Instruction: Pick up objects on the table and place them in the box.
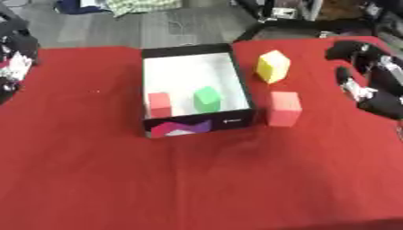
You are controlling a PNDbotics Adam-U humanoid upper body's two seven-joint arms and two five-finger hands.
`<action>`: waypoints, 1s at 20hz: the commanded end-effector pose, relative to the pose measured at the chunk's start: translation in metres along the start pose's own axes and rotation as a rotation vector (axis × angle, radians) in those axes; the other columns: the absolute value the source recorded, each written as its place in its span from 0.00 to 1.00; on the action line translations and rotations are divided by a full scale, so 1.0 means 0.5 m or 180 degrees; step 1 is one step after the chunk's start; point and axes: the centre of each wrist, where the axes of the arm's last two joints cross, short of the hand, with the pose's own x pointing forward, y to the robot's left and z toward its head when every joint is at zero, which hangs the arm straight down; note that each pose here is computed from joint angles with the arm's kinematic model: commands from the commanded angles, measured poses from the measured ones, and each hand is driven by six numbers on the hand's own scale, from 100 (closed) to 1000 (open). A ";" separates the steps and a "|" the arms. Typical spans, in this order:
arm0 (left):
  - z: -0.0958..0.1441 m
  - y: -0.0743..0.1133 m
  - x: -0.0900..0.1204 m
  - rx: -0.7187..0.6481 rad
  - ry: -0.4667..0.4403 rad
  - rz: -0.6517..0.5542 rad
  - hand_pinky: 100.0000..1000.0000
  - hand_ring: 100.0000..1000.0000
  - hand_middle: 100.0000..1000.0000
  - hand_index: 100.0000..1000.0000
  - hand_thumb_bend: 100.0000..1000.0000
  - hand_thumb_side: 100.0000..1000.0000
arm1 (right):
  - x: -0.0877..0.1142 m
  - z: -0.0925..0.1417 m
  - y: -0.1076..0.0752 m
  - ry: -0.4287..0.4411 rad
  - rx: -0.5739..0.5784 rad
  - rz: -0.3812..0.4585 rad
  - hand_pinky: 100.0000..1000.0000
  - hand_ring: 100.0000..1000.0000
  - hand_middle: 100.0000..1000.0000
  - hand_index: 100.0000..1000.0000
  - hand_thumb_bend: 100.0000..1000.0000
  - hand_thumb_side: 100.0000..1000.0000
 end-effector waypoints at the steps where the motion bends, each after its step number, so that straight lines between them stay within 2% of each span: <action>1: 0.006 -0.005 -0.007 0.0112 0.0058 0.0090 0.76 0.49 0.56 0.86 0.21 0.80 | -0.020 -0.006 -0.031 -0.0017 0.0531 0.0304 1.00 1.00 0.94 0.97 0.00 0.63; 3: 0.011 -0.015 -0.015 0.0111 0.0112 0.0141 0.76 0.49 0.56 0.86 0.21 0.81 | -0.034 -0.016 -0.033 -0.0013 0.0900 0.0436 1.00 1.00 0.96 0.99 0.00 0.70; 4: 0.012 -0.018 -0.017 0.0105 0.0125 0.0153 0.76 0.49 0.56 0.86 0.21 0.80 | -0.040 -0.020 -0.033 -0.0009 0.1054 0.0499 1.00 1.00 0.97 0.99 0.00 0.70; 5: 0.013 -0.020 -0.018 0.0097 0.0133 0.0161 0.76 0.49 0.56 0.86 0.20 0.81 | -0.045 -0.025 -0.033 0.0006 0.1248 0.0593 1.00 1.00 0.97 0.99 0.00 0.78; 6: 0.013 -0.022 -0.019 0.0091 0.0140 0.0167 0.76 0.49 0.56 0.86 0.20 0.82 | -0.050 -0.030 -0.031 0.0026 0.1429 0.0693 1.00 1.00 0.98 0.99 0.00 0.82; 9: 0.014 -0.029 -0.022 0.0076 0.0166 0.0197 0.76 0.49 0.56 0.86 0.20 0.82 | -0.067 -0.040 -0.020 0.0099 0.1796 0.0959 1.00 1.00 1.00 1.00 0.00 0.86; 13: 0.018 -0.039 -0.026 0.0033 0.0198 0.0244 0.76 0.49 0.56 0.86 0.20 0.83 | -0.090 -0.049 0.001 0.0207 0.2010 0.1213 1.00 1.00 1.00 1.00 0.00 0.87; 20: 0.021 -0.047 -0.030 -0.0018 0.0230 0.0276 0.76 0.49 0.56 0.86 0.19 0.83 | -0.118 -0.052 0.030 0.0324 0.2117 0.1508 1.00 1.00 0.99 1.00 0.00 0.86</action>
